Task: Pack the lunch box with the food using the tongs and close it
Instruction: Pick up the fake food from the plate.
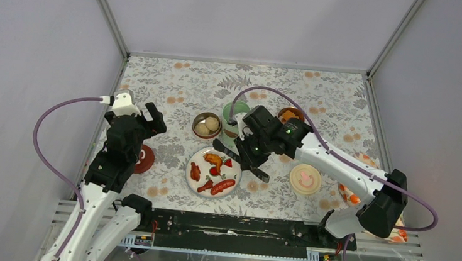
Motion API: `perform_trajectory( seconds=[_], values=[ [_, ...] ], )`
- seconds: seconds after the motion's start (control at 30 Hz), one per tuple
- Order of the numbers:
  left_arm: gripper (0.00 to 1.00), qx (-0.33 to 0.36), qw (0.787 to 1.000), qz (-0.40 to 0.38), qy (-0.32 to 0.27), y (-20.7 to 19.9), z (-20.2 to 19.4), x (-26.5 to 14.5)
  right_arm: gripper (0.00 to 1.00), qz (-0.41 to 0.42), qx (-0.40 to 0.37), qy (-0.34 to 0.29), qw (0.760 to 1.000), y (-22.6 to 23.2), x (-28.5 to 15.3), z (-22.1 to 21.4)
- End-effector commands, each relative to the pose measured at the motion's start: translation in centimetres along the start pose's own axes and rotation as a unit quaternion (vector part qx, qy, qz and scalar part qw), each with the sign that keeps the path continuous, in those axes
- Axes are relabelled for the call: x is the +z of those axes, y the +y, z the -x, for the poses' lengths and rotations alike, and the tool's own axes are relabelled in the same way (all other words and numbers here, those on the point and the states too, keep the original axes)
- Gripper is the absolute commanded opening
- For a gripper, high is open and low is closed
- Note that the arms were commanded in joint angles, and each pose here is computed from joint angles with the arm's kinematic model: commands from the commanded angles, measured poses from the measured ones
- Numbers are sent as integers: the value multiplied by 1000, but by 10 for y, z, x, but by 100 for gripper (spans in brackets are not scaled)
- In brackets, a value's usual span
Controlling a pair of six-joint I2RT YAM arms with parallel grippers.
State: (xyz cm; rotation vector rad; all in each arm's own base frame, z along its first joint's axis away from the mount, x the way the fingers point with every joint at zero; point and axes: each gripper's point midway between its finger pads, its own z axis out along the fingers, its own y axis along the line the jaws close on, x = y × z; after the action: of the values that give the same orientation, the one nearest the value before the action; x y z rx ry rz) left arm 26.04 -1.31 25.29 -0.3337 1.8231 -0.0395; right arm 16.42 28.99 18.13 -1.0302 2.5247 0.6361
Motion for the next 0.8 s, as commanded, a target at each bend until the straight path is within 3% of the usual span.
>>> perform_trajectory(
  seconds=[0.0, 0.3, 0.77],
  values=[
    [98, -6, 1000, -10, -18, -4, 9, 3, 17, 33, 16, 31, 999, 13, 14, -16],
    [98, -7, 1000, -10, -19, -4, 9, 3, 21, 37, 39, 80, 995, 10, 37, -41],
    [98, -8, 1000, -9, -19, -3, 10, 3, 25, 85, 96, 91, 988, 0, 52, -47]
  ],
)
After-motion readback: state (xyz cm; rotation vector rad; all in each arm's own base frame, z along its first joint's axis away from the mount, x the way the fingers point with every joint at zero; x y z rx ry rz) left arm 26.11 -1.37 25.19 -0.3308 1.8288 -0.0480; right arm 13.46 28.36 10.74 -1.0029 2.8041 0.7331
